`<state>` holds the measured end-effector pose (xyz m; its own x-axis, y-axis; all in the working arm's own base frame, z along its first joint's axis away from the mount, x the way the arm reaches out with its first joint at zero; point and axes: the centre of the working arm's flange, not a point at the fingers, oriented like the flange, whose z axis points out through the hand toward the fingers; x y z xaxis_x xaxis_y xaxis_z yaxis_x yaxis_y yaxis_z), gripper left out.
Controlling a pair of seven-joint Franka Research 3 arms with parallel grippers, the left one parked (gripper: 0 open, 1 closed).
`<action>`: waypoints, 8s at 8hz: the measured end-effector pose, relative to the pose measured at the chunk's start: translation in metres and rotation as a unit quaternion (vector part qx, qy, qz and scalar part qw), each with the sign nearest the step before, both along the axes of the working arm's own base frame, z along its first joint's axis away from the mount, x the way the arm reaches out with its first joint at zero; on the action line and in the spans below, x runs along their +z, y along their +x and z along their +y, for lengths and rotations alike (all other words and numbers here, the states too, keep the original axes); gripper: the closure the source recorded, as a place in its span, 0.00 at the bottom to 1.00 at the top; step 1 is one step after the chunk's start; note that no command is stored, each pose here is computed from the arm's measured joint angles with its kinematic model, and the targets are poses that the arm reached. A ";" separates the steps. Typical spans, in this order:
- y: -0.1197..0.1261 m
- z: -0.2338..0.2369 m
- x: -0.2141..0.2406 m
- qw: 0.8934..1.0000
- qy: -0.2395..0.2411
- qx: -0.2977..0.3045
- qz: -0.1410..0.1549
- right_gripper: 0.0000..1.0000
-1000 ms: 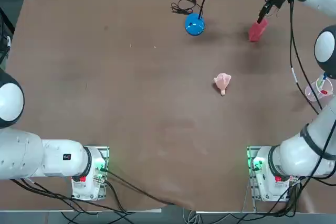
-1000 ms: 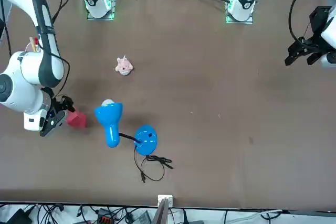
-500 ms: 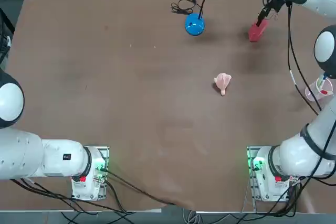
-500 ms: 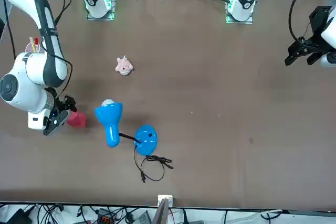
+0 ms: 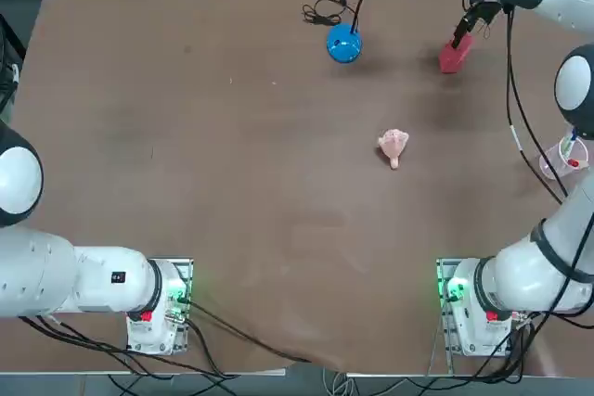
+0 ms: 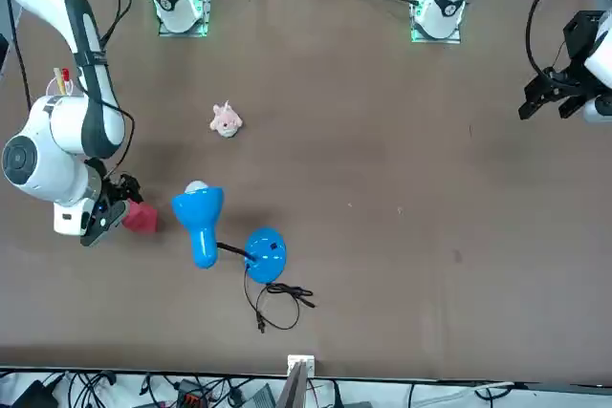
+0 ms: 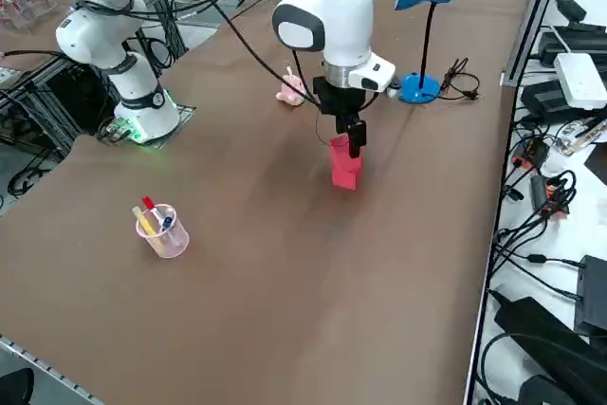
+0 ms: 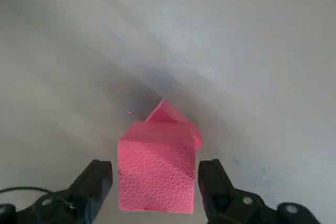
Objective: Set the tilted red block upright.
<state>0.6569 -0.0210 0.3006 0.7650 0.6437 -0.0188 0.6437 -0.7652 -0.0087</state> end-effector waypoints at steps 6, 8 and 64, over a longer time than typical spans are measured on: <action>0.000 -0.001 -0.009 1.000 -0.006 0.004 0.005 0.00; -0.001 -0.001 -0.018 1.000 -0.006 0.004 0.012 0.01; 0.014 -0.008 0.039 0.945 0.021 -0.325 -0.028 0.00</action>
<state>0.6707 -0.0291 0.3399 0.9981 0.0372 0.0482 0.0386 -0.9989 -0.0275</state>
